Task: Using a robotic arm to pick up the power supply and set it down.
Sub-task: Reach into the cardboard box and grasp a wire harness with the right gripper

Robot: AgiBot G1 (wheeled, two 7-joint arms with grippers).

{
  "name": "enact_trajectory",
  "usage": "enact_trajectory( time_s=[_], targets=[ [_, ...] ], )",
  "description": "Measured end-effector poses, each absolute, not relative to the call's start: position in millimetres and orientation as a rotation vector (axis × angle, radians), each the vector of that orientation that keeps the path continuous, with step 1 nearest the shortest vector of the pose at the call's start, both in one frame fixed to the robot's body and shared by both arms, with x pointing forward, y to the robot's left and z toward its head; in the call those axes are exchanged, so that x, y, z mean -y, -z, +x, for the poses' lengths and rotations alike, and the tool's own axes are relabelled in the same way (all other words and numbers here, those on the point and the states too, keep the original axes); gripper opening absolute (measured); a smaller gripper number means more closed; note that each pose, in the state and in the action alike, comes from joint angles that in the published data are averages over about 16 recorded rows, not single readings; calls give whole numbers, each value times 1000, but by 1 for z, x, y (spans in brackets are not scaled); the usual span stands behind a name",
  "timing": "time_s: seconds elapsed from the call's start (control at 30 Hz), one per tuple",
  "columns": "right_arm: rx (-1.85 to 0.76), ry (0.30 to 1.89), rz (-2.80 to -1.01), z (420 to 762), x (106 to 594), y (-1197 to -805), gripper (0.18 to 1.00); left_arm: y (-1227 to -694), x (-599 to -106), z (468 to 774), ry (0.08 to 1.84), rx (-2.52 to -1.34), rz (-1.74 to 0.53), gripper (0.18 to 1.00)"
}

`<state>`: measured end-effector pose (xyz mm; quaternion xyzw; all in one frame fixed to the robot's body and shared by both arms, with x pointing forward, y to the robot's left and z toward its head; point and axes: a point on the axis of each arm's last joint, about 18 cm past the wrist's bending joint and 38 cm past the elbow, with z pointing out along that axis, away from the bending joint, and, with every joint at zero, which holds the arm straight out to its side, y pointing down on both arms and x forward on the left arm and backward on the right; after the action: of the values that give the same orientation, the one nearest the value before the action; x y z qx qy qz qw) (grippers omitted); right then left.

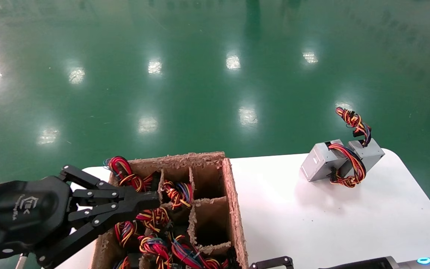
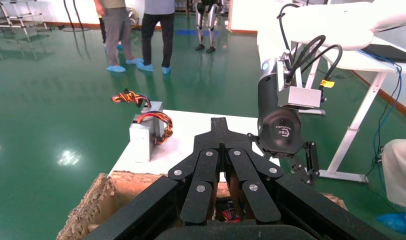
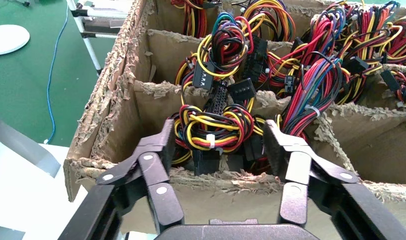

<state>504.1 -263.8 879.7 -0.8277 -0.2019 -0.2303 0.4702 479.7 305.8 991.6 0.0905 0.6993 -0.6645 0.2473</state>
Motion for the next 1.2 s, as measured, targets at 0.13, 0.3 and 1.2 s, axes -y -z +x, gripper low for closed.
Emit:
enact_trajectory(
  time_s=[0.13, 0.3, 1.2],
  targets=[
    [504, 563, -2027, 504, 263, -880, 629, -992, -306, 480, 1812, -1907, 247, 191],
    [514, 561, -2026, 504, 261, -880, 680, -992, -306, 480, 1812, -1907, 247, 191],
    [469, 514, -2017, 501, 260, -882, 410, -992, -306, 480, 1812, -1907, 247, 191]
  ],
)
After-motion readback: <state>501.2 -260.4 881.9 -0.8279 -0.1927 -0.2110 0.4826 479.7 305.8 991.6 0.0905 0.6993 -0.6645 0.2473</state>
